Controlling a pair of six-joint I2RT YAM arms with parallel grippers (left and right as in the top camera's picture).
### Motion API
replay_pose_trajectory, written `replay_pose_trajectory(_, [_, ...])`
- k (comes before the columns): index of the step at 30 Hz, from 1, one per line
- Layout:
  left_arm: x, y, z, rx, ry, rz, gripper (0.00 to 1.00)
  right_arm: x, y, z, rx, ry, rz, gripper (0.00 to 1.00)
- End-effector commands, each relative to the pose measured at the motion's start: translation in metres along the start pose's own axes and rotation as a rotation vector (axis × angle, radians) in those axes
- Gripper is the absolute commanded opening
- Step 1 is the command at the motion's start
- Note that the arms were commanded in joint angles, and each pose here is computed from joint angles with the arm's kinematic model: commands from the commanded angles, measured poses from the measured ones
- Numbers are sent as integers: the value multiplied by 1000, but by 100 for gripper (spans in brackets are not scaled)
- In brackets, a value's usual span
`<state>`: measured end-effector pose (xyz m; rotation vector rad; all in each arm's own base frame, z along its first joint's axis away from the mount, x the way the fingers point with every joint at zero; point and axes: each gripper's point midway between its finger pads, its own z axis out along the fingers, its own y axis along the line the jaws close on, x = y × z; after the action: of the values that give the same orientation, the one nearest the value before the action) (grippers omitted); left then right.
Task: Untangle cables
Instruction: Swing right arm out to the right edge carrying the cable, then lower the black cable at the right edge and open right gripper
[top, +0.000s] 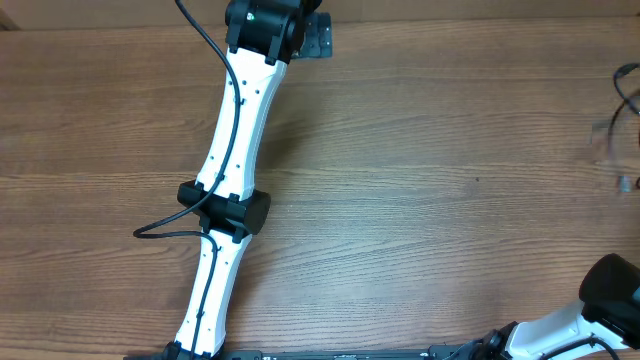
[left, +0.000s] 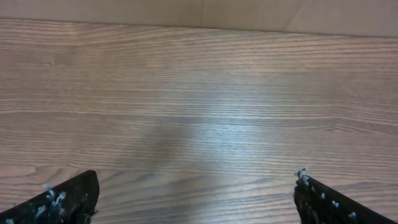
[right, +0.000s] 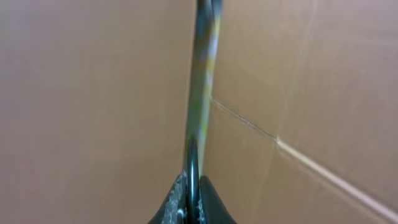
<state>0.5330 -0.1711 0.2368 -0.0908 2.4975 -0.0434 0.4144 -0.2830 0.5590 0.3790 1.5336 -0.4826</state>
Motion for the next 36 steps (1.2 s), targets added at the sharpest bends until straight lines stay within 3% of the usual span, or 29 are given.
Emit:
replay_pose_trajectory(1, [-7,-11,-28,52,-42,23,100,17,11,25,-63,12,15,4])
replay_pose_trajectory(4, [-5,-11,-28,49,-33,24,100,51,12,51,-71,76,22,4])
replay_pose_trajectory(10, [-4,-12,-28,55,-26,24,100,162,51,92,-194,352,118,4])
replay_pose_trajectory(16, [0,-18,-29,93,-5,27,100,258,88,112,-249,573,187,4])
replay_pose_trajectory(22, [6,-15,-28,84,20,33,100,352,80,115,-206,798,261,4])
replay_pose_trajectory(34, [8,-15,-28,81,25,33,100,436,34,93,-17,1008,178,4])
replay_pose_trajectory(35, [8,-15,-28,82,25,33,100,441,36,91,-29,1020,186,37])
replay_pose_trajectory(36, [7,-15,-28,82,24,33,100,442,40,90,-49,1026,197,90])
